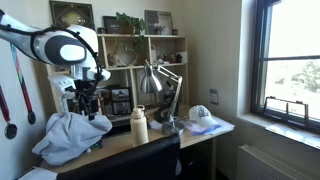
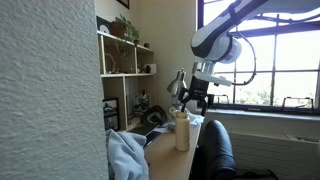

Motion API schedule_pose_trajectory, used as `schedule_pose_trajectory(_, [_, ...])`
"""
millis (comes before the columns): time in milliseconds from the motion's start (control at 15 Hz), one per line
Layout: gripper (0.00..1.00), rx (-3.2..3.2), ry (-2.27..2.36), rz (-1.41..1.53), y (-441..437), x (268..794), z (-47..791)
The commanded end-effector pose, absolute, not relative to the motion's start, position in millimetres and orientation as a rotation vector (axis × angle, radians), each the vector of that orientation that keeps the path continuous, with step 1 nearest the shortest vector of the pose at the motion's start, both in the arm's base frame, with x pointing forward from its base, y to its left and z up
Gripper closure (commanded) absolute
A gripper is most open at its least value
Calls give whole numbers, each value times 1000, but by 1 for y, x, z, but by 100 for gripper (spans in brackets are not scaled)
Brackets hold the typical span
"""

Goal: Pull out the chair then put the sweater on the chair.

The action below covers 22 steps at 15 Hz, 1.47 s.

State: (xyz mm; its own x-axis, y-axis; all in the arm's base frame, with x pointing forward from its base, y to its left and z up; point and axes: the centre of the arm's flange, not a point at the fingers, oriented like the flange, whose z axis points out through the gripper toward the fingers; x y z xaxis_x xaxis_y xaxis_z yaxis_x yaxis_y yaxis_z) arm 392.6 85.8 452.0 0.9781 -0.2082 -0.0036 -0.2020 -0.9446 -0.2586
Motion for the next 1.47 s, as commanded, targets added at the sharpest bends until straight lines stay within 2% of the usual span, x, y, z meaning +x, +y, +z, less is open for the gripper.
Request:
schedule_pose_trajectory(0, [0,-2865,302,-34,86,393,452])
schedule_pose_trajectory(467, [0,-2888,546,-27,19,388,446])
schedule_pose_trajectory(867, [0,-2844,741,28,-67,400,399])
schedule_pose_trajectory(1400, [0,-2867,793,214,-85,433,333])
